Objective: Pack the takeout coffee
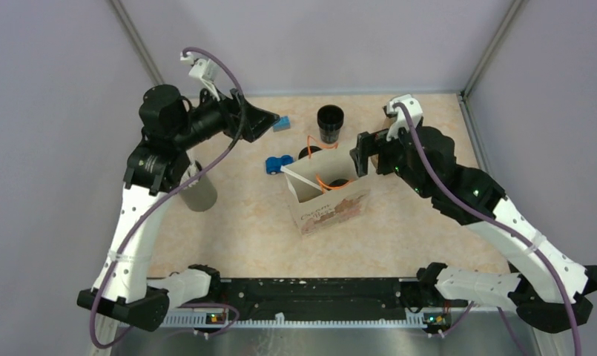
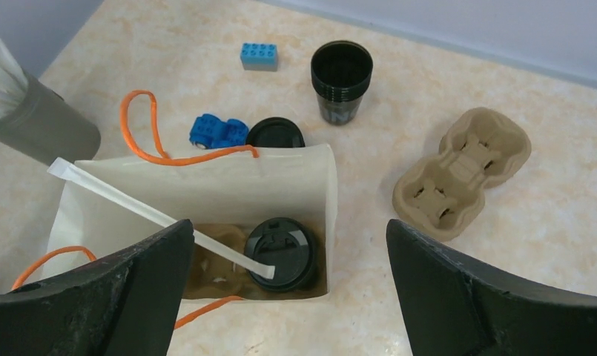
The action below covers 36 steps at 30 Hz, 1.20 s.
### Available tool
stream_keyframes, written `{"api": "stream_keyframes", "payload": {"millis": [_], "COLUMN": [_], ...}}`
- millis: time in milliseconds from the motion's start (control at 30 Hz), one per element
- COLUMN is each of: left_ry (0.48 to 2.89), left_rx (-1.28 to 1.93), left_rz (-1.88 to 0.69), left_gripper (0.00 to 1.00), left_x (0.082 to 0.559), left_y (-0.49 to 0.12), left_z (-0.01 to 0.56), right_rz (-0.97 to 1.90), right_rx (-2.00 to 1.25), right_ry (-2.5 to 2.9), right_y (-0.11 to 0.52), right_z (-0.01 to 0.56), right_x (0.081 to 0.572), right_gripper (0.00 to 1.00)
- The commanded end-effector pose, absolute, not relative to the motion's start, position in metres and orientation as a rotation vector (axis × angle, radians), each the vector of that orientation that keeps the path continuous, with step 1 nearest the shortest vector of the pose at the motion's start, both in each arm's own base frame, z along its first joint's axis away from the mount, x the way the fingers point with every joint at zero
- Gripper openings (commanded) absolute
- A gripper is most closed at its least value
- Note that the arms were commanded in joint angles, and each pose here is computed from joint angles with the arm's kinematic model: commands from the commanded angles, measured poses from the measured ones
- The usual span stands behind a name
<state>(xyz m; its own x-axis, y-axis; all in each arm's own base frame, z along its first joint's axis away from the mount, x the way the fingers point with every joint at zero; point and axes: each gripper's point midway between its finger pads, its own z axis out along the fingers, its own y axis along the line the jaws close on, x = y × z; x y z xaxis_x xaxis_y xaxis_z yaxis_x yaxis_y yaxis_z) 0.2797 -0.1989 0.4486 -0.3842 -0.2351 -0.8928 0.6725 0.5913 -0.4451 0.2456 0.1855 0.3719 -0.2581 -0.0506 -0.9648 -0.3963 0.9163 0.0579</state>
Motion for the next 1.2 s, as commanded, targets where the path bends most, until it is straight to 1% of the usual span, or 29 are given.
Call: {"api": "stream_keyframes", "payload": {"millis": [0,167,267,500,767,1167], "left_ry": [1.677,1.660,1.663,1.710,1.712,1.717], "left_rx": [0.336,0.321,0.289,0.257,0.214,0.217], "left_rz": [-0.799,-0.729,-0.723,-0.750,-0.830,-0.811], "left_gripper": [0.99,0.99,0.99,0.99,0.99,0.99], "left_x": [0.269,0.245,0.230,0.205,0.202,0.198], "left_y": [-0.168,-0.151,-0.143,-0.138,-0.144,-0.141], "left_z": [0.461,0.460,0.454,0.433,0.418,0.417], "right_rz": [0.373,0.445,0.471,0.554,0.592,0.603], "right_rx": [-0.241,-0.103,-0.038,0.051,0.091,0.075], "right_ry": [1.878,1.875,1.903,1.903,1.913,1.872], "right_y": [0.180,0.174,0.165,0.141,0.131,0.133], "right_z": [0.388,0.421,0.430,0.428,0.404,0.410], "right_x": [0.241,0.236,0.226,0.198,0.185,0.189], "right_gripper": [0.99,0.99,0.99,0.99,0.99,0.99]}}
